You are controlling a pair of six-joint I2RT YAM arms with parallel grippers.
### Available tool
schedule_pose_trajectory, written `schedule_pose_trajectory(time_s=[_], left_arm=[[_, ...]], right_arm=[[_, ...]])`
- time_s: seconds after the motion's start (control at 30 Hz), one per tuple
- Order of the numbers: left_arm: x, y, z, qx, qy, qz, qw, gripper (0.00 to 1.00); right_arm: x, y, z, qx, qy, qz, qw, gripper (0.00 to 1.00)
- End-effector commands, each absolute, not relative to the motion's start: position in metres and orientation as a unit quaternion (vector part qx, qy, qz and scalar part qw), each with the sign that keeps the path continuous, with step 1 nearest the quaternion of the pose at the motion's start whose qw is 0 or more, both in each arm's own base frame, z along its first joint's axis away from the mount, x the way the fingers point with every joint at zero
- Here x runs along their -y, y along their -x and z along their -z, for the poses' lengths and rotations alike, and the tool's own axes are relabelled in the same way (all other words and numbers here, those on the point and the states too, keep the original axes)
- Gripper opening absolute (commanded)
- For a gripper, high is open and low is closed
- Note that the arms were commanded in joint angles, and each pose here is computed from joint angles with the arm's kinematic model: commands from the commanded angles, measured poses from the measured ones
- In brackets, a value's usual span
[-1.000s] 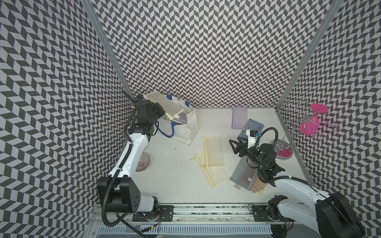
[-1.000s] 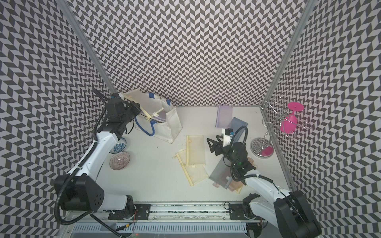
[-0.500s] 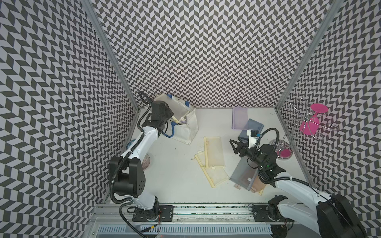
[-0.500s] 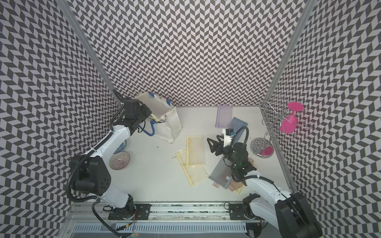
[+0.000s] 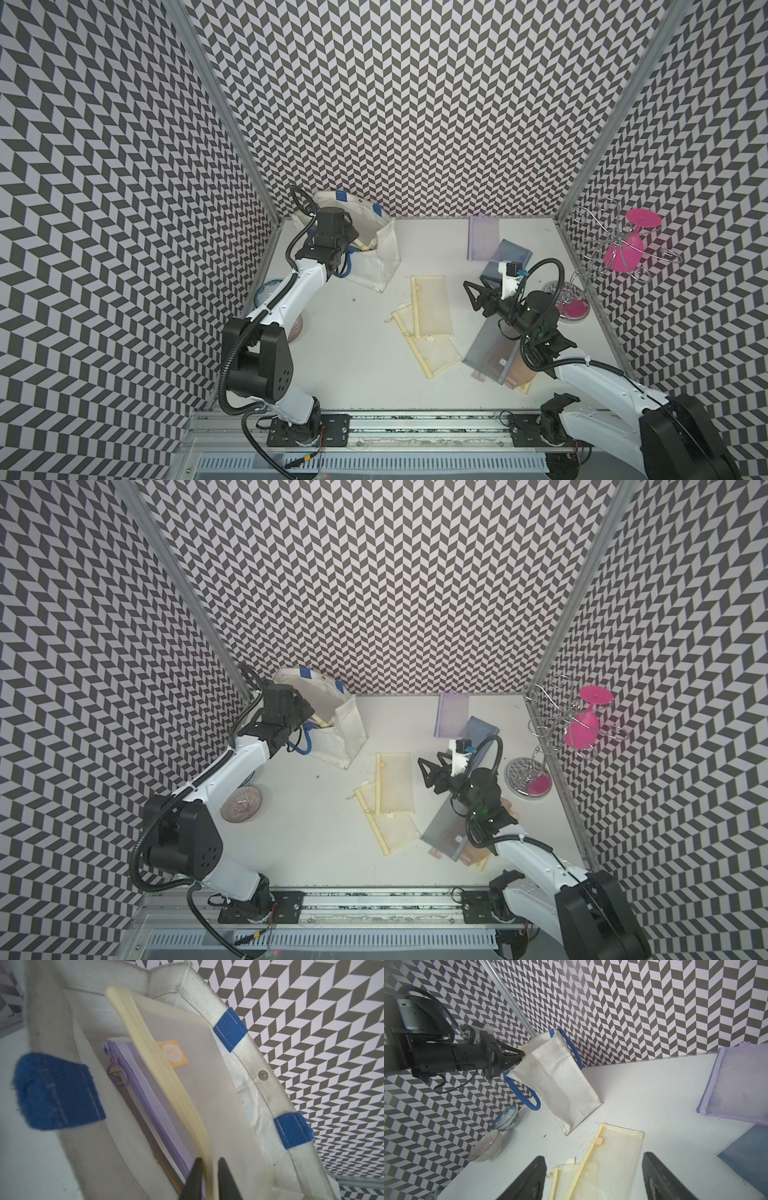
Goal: Put the pencil pouch into the canvas bag
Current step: Place the pencil pouch in the canvas bag, then pick up the pencil pouch.
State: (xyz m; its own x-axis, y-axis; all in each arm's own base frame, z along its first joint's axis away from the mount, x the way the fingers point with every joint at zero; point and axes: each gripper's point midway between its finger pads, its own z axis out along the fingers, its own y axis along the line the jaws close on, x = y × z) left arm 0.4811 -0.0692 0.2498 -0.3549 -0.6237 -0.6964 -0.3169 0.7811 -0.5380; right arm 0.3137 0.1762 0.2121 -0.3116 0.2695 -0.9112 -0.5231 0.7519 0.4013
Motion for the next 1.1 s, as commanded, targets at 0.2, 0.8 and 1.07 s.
schedule_pose_trajectory(time_s=[0.2, 0.8, 1.07], left_arm=[[0.059, -0.462, -0.287, -0.796, 0.275, 0.137, 0.522, 0.61], [0.233, -0.314, -0.265, -0.843, -0.058, 0.276, 0.458, 0.99], [0.277, -0.302, -0.16, -0.872, -0.086, 0.34, 0.342, 0.85]], right_arm=[[-0.175, -0.312, -0.227, -0.712, 0.087, -0.349, 0.604, 0.73], [-0.197, -0.339, -0.167, -0.794, 0.101, -0.334, 0.498, 0.72], [-0.21, -0.347, -0.13, -0.819, 0.108, -0.346, 0.445, 0.72]])
